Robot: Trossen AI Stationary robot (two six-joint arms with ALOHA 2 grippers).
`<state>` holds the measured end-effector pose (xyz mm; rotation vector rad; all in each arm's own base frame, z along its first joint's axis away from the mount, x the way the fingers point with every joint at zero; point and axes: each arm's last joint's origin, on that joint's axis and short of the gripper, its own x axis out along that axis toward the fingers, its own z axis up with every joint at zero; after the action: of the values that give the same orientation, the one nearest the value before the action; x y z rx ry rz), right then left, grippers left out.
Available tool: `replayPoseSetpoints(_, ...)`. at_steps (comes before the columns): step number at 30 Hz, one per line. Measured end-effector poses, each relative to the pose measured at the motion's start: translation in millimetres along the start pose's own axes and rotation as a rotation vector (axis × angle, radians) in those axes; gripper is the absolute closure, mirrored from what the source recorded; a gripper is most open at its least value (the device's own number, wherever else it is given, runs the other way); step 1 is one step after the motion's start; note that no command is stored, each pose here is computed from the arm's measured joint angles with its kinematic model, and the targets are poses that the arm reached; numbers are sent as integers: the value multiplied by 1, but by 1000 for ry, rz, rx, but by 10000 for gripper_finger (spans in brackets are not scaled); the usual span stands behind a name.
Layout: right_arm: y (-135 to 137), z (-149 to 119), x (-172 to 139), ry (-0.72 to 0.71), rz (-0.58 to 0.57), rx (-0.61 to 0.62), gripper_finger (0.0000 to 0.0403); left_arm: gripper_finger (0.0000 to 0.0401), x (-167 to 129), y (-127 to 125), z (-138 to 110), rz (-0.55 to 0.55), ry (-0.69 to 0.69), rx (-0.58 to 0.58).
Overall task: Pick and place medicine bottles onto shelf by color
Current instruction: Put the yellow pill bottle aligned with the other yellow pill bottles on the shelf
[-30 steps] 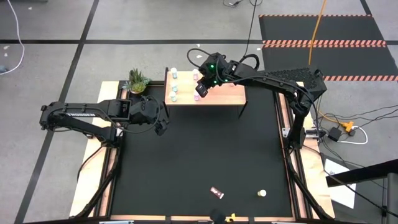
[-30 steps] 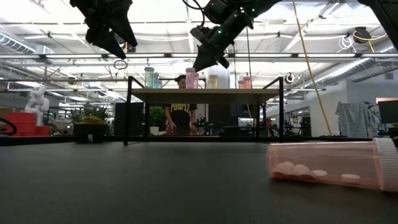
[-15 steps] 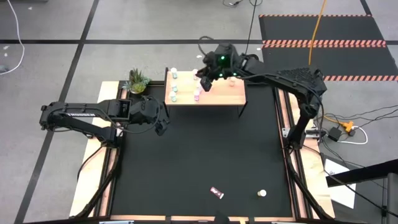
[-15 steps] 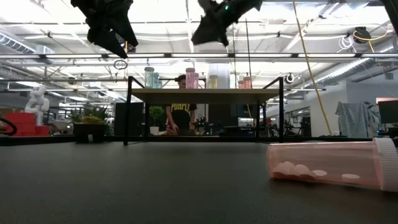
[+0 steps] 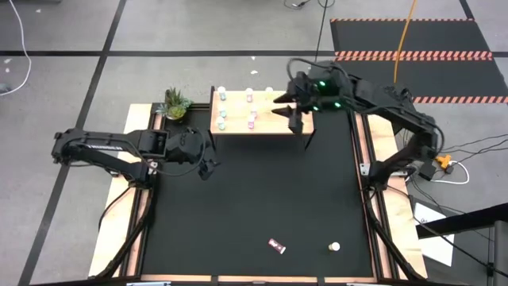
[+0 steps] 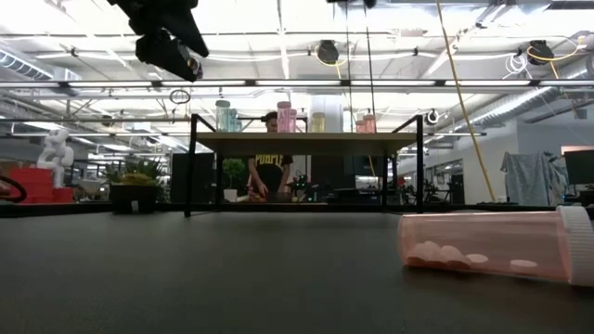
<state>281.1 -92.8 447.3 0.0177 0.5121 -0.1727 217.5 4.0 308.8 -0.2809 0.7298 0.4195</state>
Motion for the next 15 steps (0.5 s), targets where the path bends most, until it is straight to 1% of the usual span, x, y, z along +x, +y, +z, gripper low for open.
replayPoseSetpoints(2, 6, -6, -8, -21, 13, -2, 258, 11, 3, -7, 1, -22, -12, -28)
replayPoseSetpoints(6, 12, -29, -18, -69, 20, 17, 259, 11, 12, -22, 0, -63, -17, -81)
replayPoseSetpoints(11, 17, -65, -24, -134, 54, 44, 259, 11, 22, -43, -10, -90, 41, -188)
replayPoseSetpoints(15, 21, -86, -31, -185, 95, 26, 259, 11, 27, -64, -21, -123, 83, -248)
